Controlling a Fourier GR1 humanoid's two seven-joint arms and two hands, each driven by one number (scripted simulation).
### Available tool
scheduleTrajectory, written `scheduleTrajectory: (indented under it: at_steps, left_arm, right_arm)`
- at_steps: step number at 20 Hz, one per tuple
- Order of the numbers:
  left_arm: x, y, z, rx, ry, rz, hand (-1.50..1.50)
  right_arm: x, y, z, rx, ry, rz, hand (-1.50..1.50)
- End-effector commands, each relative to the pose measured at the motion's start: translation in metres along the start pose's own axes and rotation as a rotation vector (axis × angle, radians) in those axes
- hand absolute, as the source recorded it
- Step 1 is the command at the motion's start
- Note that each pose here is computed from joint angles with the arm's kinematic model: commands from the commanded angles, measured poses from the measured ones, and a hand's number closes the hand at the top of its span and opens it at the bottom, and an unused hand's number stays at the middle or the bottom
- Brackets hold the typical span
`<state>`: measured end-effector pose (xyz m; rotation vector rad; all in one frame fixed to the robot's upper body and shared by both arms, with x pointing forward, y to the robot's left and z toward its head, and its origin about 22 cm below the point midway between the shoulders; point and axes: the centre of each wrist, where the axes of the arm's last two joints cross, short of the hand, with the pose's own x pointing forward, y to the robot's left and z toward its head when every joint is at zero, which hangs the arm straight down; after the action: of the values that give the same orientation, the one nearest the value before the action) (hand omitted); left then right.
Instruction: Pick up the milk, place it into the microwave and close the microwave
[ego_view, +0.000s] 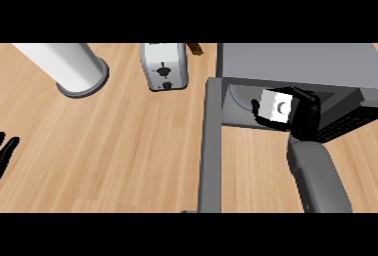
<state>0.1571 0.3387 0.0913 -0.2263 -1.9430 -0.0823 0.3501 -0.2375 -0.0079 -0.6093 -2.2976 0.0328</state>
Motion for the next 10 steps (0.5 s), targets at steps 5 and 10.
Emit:
scheduleTrajectory:
  at_steps: [5,10]
  left_arm:
    - [0.004,-0.004,-0.012,-0.036,-0.001,-0.043,-1.5]
    - [0.0,-0.005,-0.018,-0.052,0.018,-0.045,-1.5]
  right_arm:
    - [-0.016,-0.012,-0.029,-0.02,0.09,0.27,-1.5]
    - [-0.014,-0.007,-0.023,-0.035,0.078,0.289,-1.5]
